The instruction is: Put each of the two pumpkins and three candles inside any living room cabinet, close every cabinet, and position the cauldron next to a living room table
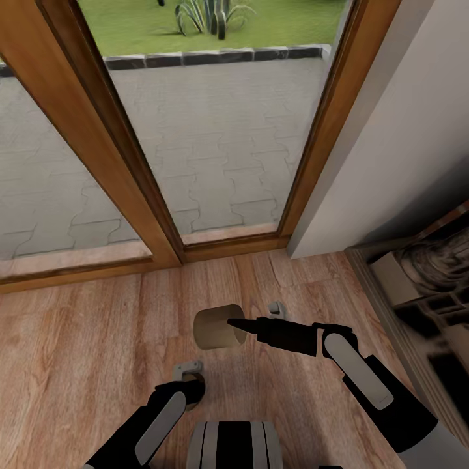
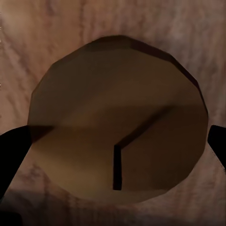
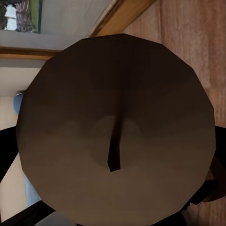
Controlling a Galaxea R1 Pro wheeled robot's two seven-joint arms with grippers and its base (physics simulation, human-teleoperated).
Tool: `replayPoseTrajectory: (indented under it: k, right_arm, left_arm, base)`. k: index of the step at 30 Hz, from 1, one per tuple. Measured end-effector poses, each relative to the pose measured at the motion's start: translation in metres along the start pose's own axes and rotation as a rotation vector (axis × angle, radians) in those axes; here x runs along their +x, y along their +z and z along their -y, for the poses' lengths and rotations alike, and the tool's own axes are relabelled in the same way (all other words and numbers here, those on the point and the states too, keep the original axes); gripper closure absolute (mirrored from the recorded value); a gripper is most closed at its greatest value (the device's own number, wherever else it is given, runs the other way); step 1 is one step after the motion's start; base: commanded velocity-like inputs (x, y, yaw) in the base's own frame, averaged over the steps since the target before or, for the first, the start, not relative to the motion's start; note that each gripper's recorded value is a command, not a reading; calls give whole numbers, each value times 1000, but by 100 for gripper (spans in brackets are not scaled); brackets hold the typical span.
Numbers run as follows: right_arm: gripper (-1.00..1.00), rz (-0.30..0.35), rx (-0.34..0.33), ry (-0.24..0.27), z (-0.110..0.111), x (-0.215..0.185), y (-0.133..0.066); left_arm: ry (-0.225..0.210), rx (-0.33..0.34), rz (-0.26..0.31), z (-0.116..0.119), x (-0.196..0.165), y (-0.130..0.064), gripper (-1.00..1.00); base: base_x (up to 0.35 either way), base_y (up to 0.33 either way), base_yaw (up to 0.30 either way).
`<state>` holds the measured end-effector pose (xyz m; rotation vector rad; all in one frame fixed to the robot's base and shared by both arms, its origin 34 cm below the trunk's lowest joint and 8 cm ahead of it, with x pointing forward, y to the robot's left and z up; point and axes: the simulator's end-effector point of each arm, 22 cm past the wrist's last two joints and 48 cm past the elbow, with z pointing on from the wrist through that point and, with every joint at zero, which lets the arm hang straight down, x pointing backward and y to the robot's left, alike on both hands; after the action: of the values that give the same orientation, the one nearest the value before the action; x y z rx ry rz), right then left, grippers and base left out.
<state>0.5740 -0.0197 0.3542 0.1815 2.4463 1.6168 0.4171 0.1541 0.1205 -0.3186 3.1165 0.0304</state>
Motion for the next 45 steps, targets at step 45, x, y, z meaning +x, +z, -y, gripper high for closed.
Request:
replayPoseTrajectory:
  k: [45]
  right_arm:
    - [100,23,40,-17,-4,-9,-14]
  left_arm:
    - [-5,-1,78,-9,-33,-27,100]
  base:
    - [0,0,0]
